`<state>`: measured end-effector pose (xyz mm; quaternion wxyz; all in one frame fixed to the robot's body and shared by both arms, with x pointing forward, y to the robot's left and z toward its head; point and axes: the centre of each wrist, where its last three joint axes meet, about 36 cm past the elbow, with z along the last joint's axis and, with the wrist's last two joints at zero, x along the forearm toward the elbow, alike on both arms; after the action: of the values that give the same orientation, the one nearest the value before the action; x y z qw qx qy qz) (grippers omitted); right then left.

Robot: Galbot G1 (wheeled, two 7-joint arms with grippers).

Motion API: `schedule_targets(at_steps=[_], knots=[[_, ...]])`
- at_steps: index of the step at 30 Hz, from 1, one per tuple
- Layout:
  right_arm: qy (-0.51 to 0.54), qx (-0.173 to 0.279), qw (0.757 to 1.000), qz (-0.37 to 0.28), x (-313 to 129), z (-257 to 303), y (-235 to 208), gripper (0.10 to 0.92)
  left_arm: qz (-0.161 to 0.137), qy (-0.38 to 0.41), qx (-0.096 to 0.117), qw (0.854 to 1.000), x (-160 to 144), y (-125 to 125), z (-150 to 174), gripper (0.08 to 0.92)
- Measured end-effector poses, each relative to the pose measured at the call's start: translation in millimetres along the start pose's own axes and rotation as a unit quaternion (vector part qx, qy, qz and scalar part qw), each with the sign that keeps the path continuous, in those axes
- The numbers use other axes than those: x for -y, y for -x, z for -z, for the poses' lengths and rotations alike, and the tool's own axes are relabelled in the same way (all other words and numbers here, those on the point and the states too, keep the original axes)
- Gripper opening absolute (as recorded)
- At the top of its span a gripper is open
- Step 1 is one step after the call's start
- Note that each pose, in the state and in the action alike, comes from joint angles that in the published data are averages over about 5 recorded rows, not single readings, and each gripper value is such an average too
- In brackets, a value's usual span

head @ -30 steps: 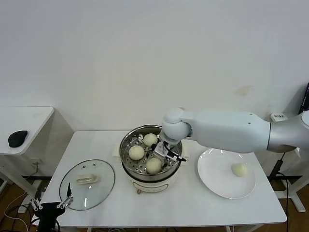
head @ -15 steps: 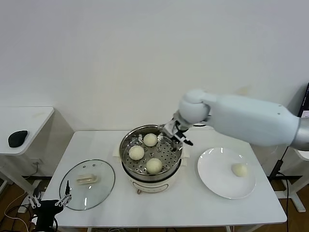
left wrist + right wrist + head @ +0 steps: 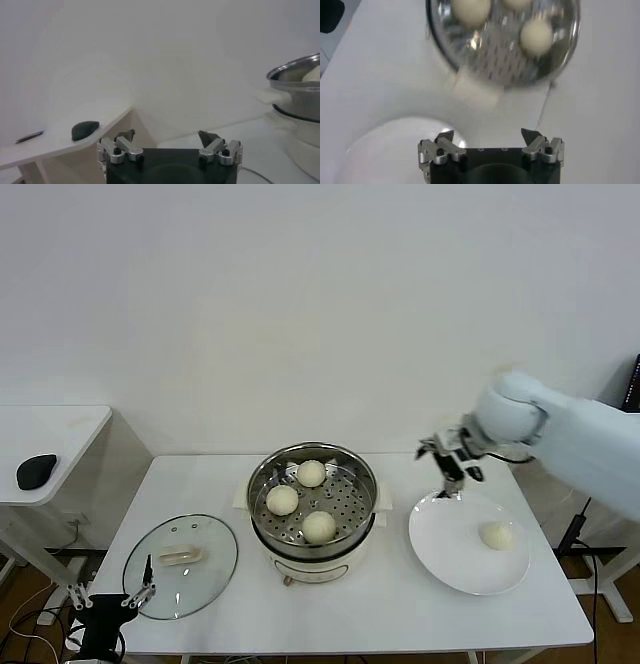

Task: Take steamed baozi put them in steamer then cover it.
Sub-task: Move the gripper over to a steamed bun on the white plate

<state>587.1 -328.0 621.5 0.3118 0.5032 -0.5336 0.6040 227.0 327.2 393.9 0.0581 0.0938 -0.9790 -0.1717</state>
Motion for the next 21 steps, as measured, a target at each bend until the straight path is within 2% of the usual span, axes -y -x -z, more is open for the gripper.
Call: schedule_targets(at_steps=[11,21], knots=[[0.057,-0.028,0.998,0.025,-60.8,-76.6,40.7,0.823,-0.002,0.006,-0.01,1.0,-0.4,-2.5,-7.7,0.823],[0.08,-0.063,0.994,0.031,-85.1,-113.7,75.6,0.823,0.003,0.009,-0.018,1.0,-1.7,-5.5,-11.9,0.823]])
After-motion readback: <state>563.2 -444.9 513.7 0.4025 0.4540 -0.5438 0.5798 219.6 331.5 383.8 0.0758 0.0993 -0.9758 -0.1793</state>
